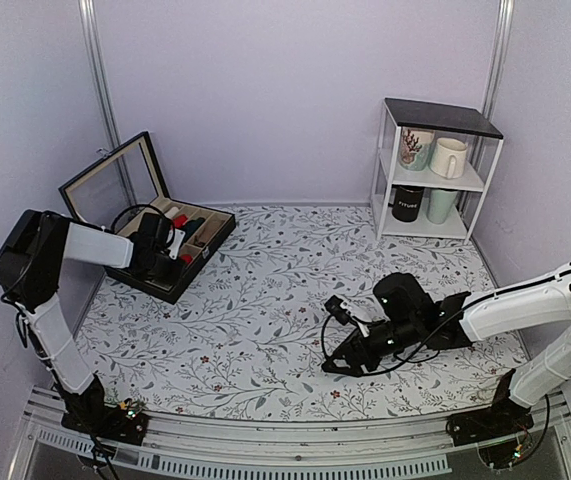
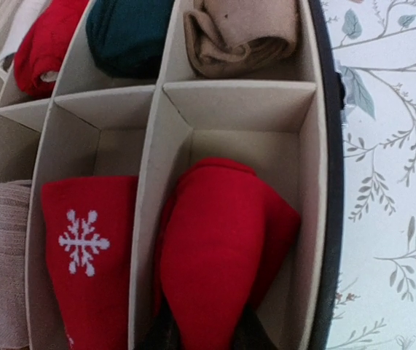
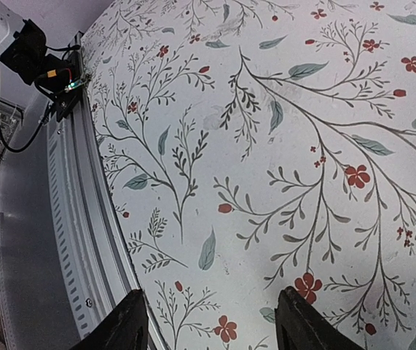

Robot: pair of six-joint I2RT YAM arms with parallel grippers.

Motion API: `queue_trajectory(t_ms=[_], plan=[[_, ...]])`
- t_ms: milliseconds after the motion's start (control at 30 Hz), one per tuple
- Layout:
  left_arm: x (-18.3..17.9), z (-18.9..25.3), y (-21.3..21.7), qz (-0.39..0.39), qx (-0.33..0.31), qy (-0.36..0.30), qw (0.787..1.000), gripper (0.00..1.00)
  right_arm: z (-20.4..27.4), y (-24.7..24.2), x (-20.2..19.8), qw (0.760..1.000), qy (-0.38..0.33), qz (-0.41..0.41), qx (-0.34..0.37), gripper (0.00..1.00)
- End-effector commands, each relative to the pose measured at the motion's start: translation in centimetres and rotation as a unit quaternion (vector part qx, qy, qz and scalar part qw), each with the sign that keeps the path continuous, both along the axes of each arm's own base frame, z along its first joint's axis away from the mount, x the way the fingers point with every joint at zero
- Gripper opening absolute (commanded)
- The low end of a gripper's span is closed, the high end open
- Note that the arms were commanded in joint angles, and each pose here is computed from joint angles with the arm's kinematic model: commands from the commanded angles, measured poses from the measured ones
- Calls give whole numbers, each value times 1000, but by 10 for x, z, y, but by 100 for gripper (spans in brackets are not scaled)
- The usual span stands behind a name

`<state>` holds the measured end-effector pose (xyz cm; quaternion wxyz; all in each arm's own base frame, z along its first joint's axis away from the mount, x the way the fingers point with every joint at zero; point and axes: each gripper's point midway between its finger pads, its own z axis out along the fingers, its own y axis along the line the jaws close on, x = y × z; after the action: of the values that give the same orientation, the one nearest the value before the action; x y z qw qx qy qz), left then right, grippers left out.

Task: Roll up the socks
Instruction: Place a pair of socks in the storage box.

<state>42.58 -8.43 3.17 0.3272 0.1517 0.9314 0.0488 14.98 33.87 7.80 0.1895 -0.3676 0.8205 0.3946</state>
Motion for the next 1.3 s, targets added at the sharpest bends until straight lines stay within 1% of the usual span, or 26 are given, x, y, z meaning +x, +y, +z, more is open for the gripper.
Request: queue_trajectory(t_ms=[0,100,233,333,633,667,700,900,933,1267], plan=[[-7,-14,-1,2,-1,31,1000,17,2,6,4,1000,5,2,3,61],[-2,-7,-3,1,-2,23,1000,21,4,8,4,1000,3,4,4,61],[4,2,-5,0,2,13,1000,23,5,9,5,1000,3,6,5,61],[7,7,-6,0,6,7,1000,27,4,8,5,1000,4,5,4,61],[9,21,-3,3,22,5,1000,29,5,10,6,1000,3,6,6,61],[9,22,-3,4,24,5,1000,34,5,10,6,1000,3,7,6,61],[9,23,-3,5,25,5,1000,36,6,11,6,1000,3,7,6,61],[10,30,-1,8,27,-2,1000,38,5,11,5,1000,4,9,6,61],[10,31,-2,7,26,-4,1000,41,4,10,5,1000,5,9,6,61],[14,61,-4,1,27,-34,999,44,6,13,6,1000,3,11,7,61]])
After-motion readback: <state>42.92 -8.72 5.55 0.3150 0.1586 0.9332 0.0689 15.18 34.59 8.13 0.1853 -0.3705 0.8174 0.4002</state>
